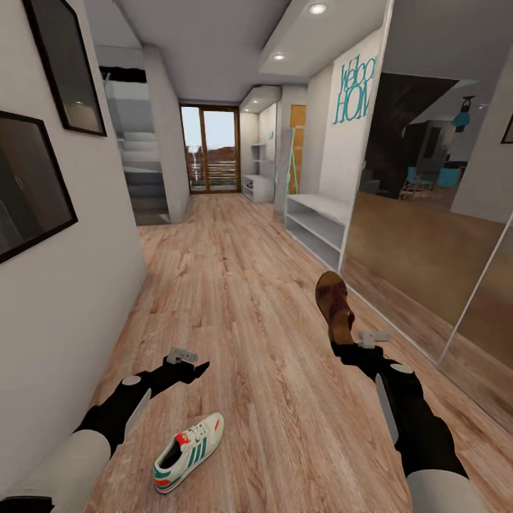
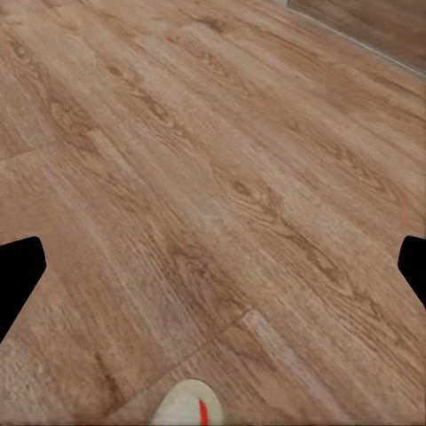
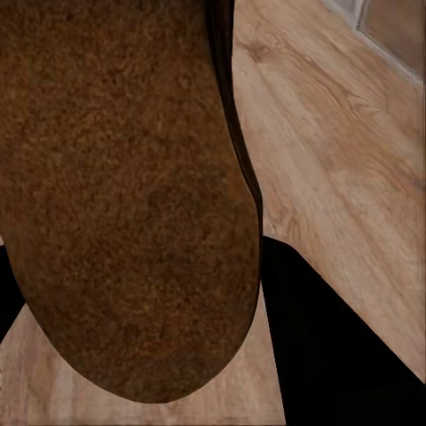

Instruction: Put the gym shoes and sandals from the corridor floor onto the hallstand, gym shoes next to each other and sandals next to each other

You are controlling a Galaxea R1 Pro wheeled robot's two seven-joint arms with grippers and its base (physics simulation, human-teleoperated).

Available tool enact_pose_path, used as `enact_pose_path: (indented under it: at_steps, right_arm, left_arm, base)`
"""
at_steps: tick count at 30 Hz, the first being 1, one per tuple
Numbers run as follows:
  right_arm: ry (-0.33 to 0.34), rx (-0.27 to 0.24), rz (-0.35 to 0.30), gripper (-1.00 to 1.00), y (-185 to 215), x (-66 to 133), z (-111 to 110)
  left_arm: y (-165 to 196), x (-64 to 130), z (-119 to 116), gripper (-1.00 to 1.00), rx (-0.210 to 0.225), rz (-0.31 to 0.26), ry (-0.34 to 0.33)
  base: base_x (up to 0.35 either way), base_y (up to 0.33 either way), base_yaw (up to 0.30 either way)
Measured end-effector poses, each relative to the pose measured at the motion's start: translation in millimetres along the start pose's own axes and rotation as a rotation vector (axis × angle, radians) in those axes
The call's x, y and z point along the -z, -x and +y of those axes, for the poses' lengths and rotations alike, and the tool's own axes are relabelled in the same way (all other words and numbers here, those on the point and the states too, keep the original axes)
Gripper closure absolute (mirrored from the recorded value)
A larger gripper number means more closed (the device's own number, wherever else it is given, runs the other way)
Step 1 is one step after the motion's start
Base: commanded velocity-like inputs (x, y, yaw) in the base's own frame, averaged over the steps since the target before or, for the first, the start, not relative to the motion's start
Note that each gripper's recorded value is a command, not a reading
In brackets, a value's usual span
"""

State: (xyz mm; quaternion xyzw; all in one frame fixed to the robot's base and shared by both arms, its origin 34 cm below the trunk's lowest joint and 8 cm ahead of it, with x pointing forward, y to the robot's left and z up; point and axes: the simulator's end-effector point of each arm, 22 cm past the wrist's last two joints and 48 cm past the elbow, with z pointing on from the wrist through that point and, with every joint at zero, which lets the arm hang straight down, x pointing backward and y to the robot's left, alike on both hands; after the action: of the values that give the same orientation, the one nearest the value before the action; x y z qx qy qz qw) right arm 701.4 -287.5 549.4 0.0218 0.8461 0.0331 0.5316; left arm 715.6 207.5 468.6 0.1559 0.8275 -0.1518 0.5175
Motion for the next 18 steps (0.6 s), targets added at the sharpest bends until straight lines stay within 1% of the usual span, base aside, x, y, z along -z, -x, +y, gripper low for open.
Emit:
enact_pose_path:
  at_steps: [1, 2, 4, 8, 10, 13, 18]
  right_arm:
    - [-0.006, -0.013, 0.048, 1.0, -10.6, -0.3, -3.0]
    - [-0.006, -0.023, 0.078, 1.0, -18.8, -1.2, -3.7]
    - [-0.008, -0.031, 0.113, 1.0, -29.9, -3.5, -4.7]
    - [-0.009, -0.038, 0.156, 1.0, -46.6, -8.9, -5.6]
    - [-0.01, -0.039, 0.172, 1.0, -54.0, -11.7, -6.1]
    - [-0.012, -0.04, 0.19, 1.0, -64.0, -16.1, -6.6]
    - [-0.014, -0.04, 0.219, 1.0, -80.5, -23.0, -7.5]
  left_arm:
    - [-5.0, -0.1, 3.1, -1.0, 0.001, 0.008, 0.003]
    - [-9.1, 0.2, 7.1, -1.0, 0.001, 0.015, 0.007]
    - [-16.9, 0.0, 12.8, -1.0, 0.002, 0.027, 0.012]
    - [-32.0, -1.6, 20.6, -1.0, 0.005, 0.052, 0.016]
    - [-41.3, 0.2, 30.2, -1.0, 0.003, 0.069, 0.026]
    - [-56.3, 0.4, 38.1, -1.0, 0.008, 0.095, 0.033]
    - [-81.7, -1.5, 44.0, -1.0, 0.023, 0.138, 0.038]
  base:
    - [0.0, 0.0, 0.0]
    - [0.0, 0.0, 0.0]
    - [0.0, 0.0, 0.0]
    - [0.0, 0.0, 0.0]
    - [0.0, 0.0, 0.0]
    - [0.0, 0.0, 0.0]
    - [0.0, 0.0, 0.0]
